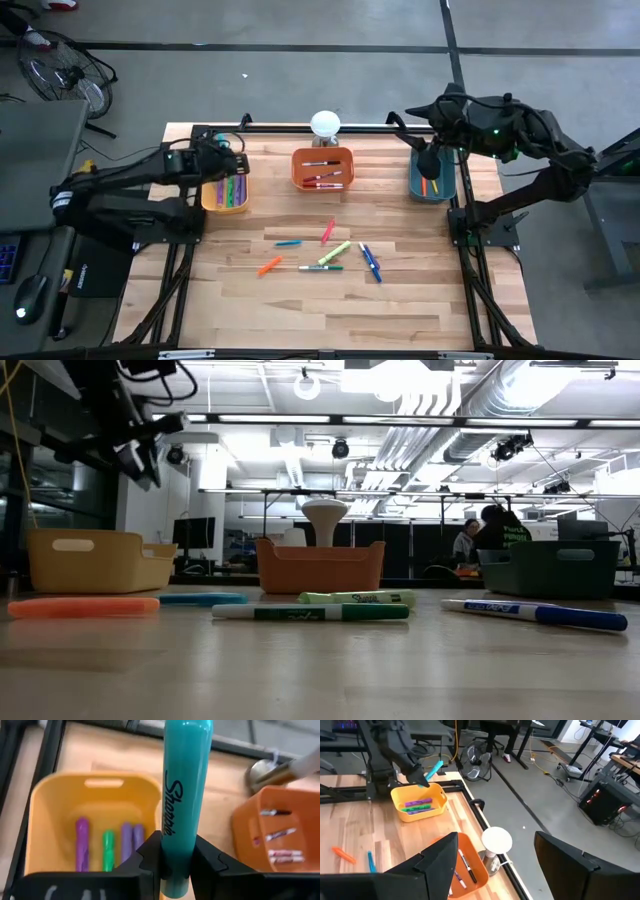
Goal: Pick & Place Markers
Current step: Put the blue highlighter pen into the yellow bin
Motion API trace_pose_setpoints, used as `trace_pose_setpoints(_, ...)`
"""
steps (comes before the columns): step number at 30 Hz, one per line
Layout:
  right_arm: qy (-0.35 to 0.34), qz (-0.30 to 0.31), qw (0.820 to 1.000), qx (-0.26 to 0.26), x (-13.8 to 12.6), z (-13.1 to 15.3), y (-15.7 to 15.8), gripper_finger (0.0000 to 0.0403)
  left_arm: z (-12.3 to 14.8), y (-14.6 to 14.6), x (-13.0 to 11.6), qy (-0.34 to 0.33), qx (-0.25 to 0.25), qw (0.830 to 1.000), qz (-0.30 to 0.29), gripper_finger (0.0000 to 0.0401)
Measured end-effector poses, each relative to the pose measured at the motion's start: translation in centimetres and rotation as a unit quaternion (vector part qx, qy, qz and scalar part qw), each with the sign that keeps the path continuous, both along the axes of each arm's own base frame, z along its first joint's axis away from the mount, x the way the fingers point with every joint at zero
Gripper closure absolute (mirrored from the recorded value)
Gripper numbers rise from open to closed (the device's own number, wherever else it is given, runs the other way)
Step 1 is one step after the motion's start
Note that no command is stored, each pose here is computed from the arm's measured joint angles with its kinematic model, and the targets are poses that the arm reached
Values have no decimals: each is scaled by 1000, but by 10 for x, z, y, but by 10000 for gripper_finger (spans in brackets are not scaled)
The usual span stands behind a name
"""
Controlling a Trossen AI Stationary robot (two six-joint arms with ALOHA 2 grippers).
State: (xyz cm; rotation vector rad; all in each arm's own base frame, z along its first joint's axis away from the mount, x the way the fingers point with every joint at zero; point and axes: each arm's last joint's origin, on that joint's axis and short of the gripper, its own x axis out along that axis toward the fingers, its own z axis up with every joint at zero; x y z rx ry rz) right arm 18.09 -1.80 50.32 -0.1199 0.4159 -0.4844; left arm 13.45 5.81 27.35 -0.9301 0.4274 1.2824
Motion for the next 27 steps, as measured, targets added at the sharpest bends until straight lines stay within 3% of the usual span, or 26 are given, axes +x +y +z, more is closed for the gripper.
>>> trace_pose_setpoints(7, 9, 5, 1000, -9, 0, -1, 0, 151, -15, 9, 1, 50, -100, 994, 0, 338)
trace_pose_setpoints(14, 13, 11, 1000, -15, 0, -1, 0, 151, -37, 16, 9, 121, -191, 974, -4, 338)
trace_pose_setpoints(22, 18, 15, 1000, -21, 0, -1, 0, 151, -77, 18, 18, 180, -254, 950, -14, 338)
trace_pose_setpoints(27, 23, 18, 999, -20, 0, -2, 0, 151, -94, 17, 20, 168, -267, 949, -19, 338)
